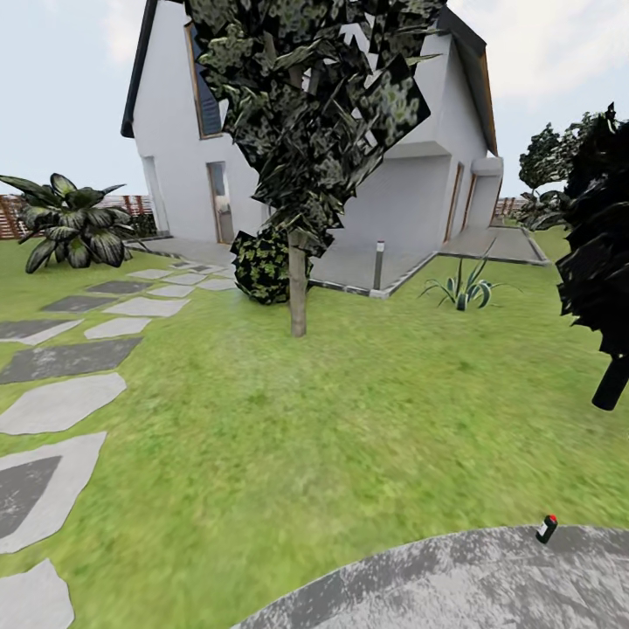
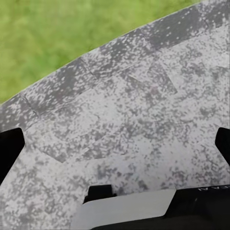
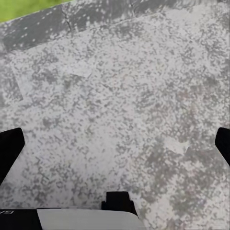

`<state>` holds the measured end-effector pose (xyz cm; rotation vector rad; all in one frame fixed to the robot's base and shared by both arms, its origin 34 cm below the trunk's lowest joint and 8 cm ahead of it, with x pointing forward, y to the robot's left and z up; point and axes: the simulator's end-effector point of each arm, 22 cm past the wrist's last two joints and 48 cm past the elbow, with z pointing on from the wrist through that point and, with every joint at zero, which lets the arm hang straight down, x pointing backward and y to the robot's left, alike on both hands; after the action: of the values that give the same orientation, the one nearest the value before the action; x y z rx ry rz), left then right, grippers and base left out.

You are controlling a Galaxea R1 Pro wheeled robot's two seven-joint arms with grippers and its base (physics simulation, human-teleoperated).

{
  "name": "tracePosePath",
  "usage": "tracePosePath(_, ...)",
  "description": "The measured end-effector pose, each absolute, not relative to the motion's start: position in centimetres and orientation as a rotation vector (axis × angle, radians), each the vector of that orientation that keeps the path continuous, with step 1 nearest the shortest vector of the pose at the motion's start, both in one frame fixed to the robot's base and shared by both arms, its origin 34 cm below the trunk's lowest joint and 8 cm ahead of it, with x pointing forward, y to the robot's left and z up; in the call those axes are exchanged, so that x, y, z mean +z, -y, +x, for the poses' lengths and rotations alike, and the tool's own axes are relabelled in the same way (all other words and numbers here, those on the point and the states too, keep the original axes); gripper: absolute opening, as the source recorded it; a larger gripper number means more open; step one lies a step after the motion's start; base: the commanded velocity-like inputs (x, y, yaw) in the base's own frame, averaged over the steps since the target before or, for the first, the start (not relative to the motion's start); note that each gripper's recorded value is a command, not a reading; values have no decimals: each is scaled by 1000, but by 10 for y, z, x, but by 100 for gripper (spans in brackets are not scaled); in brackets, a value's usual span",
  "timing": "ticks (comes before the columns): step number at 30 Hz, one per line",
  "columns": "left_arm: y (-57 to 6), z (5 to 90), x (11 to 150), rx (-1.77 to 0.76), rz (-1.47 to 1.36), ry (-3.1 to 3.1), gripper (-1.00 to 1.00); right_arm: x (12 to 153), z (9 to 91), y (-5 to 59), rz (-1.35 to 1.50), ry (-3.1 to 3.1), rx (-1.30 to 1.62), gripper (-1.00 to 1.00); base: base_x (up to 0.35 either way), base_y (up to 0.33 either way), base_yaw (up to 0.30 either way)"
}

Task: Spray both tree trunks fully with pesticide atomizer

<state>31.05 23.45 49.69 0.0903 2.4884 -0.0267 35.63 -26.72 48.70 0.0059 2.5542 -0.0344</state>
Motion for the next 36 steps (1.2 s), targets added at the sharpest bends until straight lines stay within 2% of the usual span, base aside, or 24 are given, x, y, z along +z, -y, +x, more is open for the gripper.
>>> tracePosePath(12,-234,307,495,-28,93,-2500,100,484,352,267,6,-2566,-35,100,350,136,-158)
tracePosePath(36,-233,304,493,-32,98,-2509,100,482,348,267,6,-2579,-34,100,350,136,-270)
